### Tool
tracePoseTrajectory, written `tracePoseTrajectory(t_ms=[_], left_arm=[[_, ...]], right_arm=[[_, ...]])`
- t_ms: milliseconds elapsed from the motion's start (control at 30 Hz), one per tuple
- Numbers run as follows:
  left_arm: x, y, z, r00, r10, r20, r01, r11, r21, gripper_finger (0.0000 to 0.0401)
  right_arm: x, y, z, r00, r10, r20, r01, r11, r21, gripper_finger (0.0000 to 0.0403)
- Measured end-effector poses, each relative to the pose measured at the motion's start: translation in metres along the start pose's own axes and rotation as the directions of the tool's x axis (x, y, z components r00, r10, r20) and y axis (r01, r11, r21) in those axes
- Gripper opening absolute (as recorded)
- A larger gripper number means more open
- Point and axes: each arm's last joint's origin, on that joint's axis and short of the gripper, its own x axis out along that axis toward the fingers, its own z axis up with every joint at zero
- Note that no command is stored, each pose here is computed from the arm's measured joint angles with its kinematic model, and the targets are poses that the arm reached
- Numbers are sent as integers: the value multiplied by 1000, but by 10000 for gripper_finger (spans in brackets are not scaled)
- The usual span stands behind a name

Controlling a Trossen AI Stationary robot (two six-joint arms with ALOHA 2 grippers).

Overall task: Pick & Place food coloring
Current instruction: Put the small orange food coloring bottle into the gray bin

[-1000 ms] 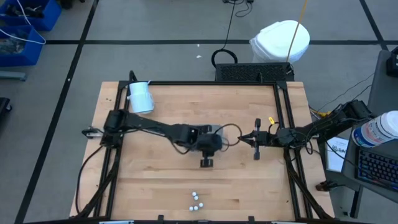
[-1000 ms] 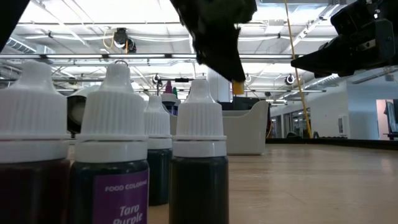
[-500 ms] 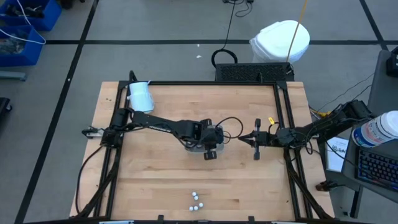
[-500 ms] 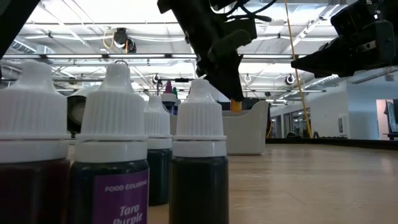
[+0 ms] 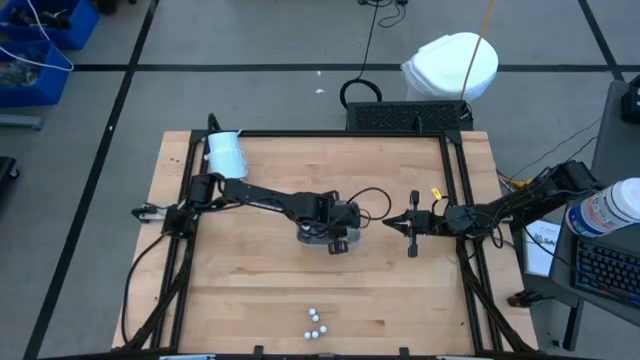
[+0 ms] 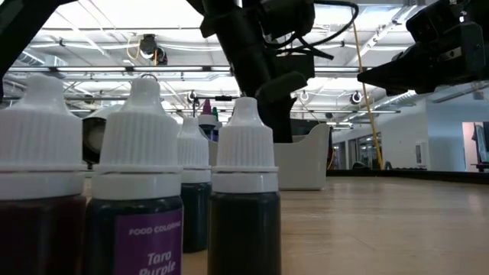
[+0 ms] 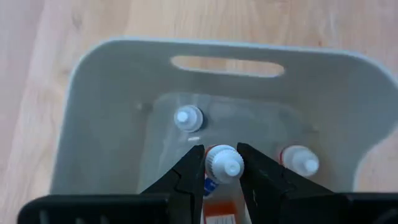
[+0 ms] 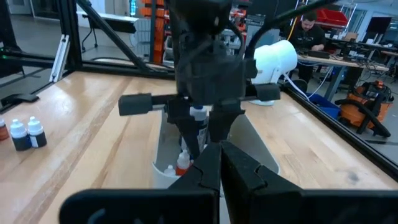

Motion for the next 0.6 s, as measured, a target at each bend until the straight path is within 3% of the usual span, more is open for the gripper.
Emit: tracePoseTrajectory(t_ms=[333,600], left_arm=[[13,-2,-3,1000,2,-17,0,996,88,92],[17,-1,-3,1000,-8,-11,9,996,86,93]], right_arm=[[0,0,0,1000,0,2,0,1000,0,0],[0,0,0,1000,0,3,0,1000,2,0]])
